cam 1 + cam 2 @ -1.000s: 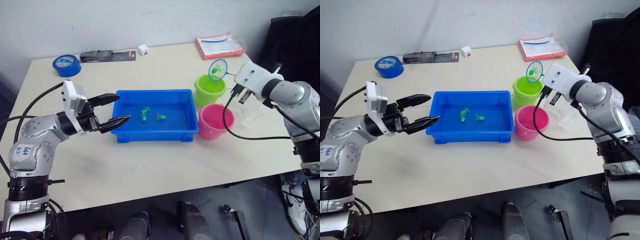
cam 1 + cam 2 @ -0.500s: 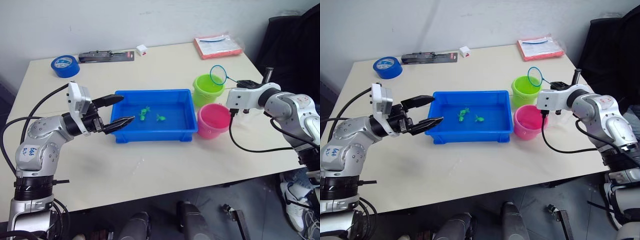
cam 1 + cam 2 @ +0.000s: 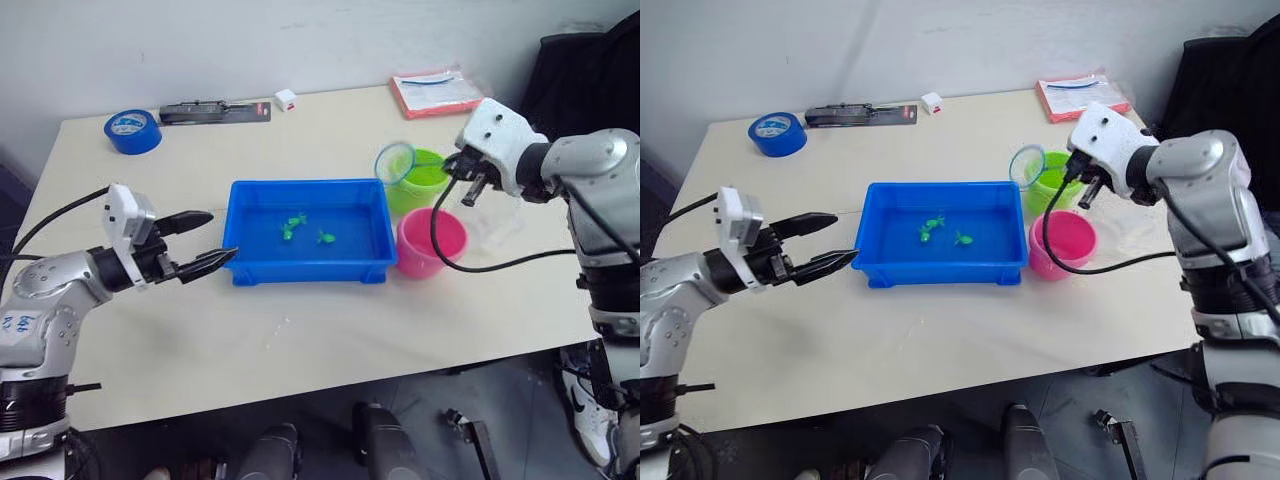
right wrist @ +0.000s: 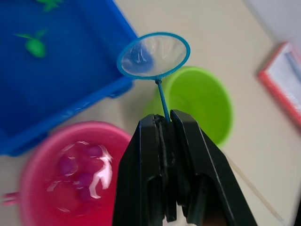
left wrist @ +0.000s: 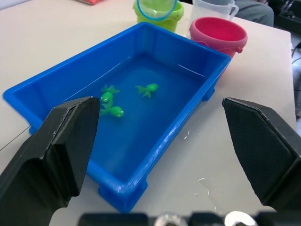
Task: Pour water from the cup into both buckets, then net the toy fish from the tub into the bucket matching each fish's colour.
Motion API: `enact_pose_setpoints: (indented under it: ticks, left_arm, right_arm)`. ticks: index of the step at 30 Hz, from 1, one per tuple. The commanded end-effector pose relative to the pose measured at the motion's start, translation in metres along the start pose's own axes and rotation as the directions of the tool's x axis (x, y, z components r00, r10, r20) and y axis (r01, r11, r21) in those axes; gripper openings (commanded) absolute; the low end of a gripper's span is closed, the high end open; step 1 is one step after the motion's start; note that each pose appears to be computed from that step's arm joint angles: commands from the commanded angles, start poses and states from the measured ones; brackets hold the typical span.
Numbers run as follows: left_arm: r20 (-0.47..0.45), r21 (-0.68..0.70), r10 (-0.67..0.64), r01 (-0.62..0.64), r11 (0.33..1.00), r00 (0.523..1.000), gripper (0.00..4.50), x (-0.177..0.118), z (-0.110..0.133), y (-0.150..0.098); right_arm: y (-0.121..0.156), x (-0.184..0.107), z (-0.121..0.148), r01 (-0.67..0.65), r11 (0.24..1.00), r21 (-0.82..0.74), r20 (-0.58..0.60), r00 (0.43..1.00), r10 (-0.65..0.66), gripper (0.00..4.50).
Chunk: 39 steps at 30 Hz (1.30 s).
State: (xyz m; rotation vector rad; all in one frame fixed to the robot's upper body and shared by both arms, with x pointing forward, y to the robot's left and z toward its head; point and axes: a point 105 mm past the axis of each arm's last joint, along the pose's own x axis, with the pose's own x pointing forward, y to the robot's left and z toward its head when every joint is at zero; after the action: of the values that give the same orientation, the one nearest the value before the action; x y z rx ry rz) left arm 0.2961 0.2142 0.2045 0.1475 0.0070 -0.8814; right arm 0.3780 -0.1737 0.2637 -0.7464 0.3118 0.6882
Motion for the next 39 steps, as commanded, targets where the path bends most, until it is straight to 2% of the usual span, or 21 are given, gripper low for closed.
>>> enact_pose_setpoints:
  ticks: [1,6,10,13,17,22,29,33,39]
  left_arm:
    - [0.034,0.043,0.006,-0.007,0.999,0.999,4.5,-0.005,0.013,-0.006]
    - [0.039,0.039,0.016,-0.017,0.999,0.999,4.5,-0.006,0.012,-0.008]
    - [0.05,0.036,0.012,-0.014,0.999,0.999,4.5,-0.002,0.012,-0.01]
    - [0.051,0.04,0.004,-0.006,0.999,0.999,4.5,0.001,0.012,-0.012]
    - [-0.008,0.062,-0.013,0.014,0.998,1.0,4.5,-0.003,0.002,-0.016]
    - [0.008,0.064,-0.028,0.027,0.998,1.0,4.5,-0.009,0.006,-0.021]
    - [0.009,0.071,-0.018,0.018,0.997,1.0,4.5,-0.015,0.01,-0.022]
    - [0.011,0.074,-0.014,0.013,0.997,1.0,4.5,-0.016,0.012,-0.022]
    - [0.01,0.077,-0.016,0.015,0.997,1.0,4.5,-0.015,0.014,-0.02]
  right_arm:
    - [0.009,-0.004,0.008,-0.078,0.994,0.07,-0.033,0.996,0.08,0.79]
    - [0.022,-0.006,0.017,-0.162,0.982,0.098,-0.051,0.985,0.168,0.79]
    - [0.042,-0.005,0.008,-0.265,0.962,0.06,-0.172,0.947,0.272,0.79]
    - [0.047,0.0,0.007,-0.288,0.956,0.055,-0.217,0.931,0.293,0.79]
    - [0.052,0.008,0.01,-0.315,0.947,0.06,-0.243,0.916,0.32,0.79]
    - [0.057,0.024,0.01,-0.329,0.941,0.082,-0.261,0.904,0.339,0.79]
    - [0.064,0.046,0.006,-0.321,0.925,0.203,-0.233,0.902,0.364,0.79]
    - [0.066,0.058,0.009,-0.292,0.908,0.299,-0.156,0.924,0.349,0.79]
    - [0.07,0.059,0.015,-0.28,0.869,0.407,-0.051,0.943,0.328,0.79]
